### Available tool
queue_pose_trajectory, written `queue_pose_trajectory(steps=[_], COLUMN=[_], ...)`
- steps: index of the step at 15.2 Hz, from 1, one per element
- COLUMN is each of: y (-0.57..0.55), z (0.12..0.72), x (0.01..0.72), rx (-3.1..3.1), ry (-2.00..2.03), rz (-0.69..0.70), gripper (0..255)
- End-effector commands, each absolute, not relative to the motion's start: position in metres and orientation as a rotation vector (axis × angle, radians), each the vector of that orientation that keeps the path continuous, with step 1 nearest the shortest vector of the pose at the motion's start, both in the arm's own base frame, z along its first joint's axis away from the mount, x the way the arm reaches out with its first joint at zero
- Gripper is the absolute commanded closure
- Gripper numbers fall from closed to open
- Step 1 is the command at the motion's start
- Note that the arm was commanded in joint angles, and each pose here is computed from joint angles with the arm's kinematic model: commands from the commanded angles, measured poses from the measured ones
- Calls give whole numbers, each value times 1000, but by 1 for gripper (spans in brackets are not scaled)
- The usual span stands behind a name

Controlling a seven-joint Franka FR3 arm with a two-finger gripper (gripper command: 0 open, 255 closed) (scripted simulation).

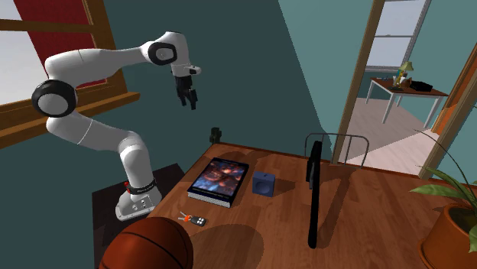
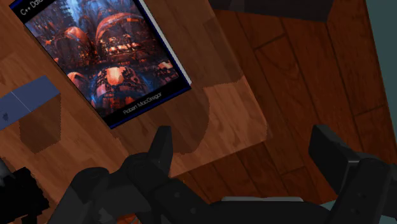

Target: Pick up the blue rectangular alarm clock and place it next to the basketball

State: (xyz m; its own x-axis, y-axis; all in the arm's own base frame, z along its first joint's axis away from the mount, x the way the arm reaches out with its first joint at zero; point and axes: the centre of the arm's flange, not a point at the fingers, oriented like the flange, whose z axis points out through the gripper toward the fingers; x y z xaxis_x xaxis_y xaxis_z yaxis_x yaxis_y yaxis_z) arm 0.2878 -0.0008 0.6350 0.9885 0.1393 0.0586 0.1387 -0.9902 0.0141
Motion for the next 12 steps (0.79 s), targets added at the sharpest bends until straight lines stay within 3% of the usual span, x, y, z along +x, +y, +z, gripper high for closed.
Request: queue_pose_trajectory(steps=[1, 12], y=[-1, -94], z=[635, 569], x=[288, 379], rx=[3123, 3128], ry=[218, -173], rz=[93, 63], gripper=[0, 0])
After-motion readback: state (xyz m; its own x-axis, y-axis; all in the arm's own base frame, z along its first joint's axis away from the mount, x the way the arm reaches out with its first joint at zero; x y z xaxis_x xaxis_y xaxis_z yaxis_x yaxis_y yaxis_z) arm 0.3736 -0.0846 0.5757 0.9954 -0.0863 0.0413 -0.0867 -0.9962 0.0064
